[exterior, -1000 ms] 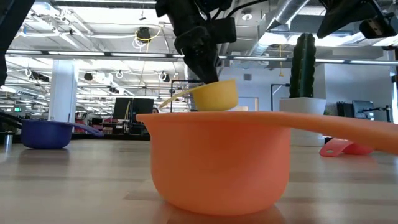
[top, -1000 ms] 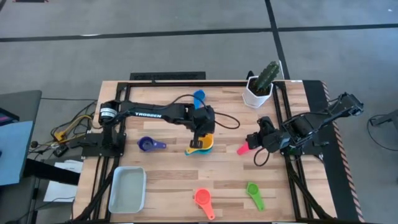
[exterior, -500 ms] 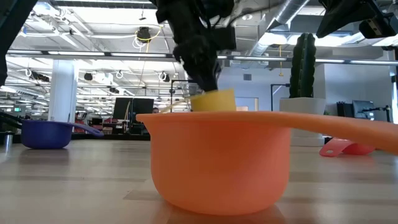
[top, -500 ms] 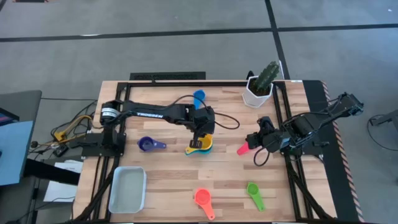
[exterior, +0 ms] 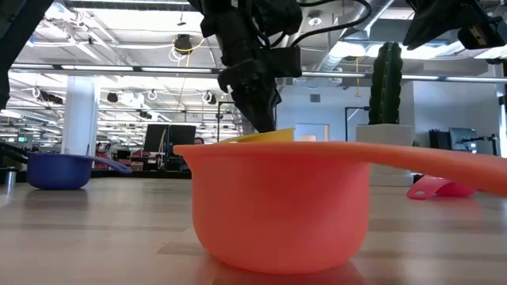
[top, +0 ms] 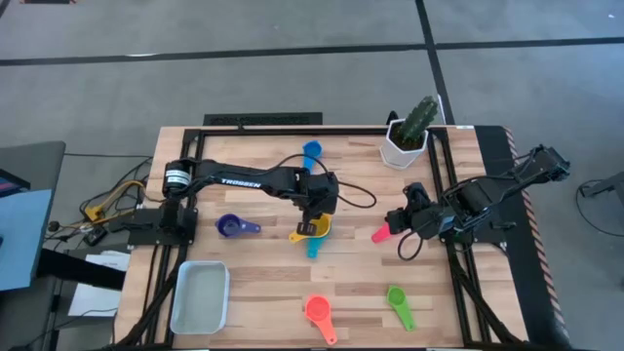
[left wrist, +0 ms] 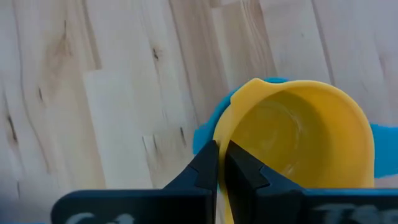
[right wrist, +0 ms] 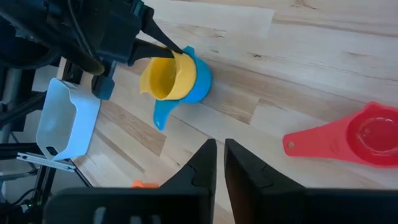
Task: Nest measuring cups in basket
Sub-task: Stack the yellow measuring cup on top of the light blue measuring cup
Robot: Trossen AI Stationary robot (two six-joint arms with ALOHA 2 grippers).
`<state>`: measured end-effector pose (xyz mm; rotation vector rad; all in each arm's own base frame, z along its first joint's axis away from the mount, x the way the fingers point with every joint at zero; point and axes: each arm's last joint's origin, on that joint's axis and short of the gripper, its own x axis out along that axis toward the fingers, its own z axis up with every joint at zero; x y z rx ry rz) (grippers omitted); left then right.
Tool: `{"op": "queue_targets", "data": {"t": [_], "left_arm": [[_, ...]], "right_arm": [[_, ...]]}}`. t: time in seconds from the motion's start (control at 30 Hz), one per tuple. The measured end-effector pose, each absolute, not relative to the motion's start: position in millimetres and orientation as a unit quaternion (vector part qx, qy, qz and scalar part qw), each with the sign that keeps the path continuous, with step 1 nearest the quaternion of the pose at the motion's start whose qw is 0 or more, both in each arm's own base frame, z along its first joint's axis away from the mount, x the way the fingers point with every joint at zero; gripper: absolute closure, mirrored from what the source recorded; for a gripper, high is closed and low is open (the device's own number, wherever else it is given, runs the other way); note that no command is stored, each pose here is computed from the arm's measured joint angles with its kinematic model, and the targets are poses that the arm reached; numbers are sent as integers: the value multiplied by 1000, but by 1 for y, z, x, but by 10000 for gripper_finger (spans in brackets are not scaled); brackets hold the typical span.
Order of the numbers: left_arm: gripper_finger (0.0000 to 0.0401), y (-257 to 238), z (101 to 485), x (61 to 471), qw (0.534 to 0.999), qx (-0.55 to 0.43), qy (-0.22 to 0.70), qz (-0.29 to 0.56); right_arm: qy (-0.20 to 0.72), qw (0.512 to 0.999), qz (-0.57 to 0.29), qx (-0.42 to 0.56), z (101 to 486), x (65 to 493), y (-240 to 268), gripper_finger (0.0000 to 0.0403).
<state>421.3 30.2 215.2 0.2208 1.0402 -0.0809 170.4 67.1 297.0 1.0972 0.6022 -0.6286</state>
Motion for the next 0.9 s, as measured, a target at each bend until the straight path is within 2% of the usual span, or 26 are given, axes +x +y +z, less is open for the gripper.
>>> {"op": "queue_targets", "data": {"t": [0.13, 0.27, 0.47, 0.67, 0.9], "left_arm": [[381, 30, 215, 421, 863, 75, 499, -20], [350, 30, 215, 421, 865, 9, 501, 21], [313, 31, 220, 416, 844, -84, 524, 78], [303, 35, 233, 410, 811, -160, 550, 116], [302, 32, 233, 393, 772, -167, 599, 134]], "right_arm": [[279, 765, -291, 502, 297, 170, 67, 330], [278, 764, -292, 504, 297, 170, 67, 316], [279, 756, -301, 509, 296, 169, 66, 305], [275, 754, -300, 516, 296, 170, 65, 305], [292, 748, -333, 494, 282, 190, 64, 305]]}}
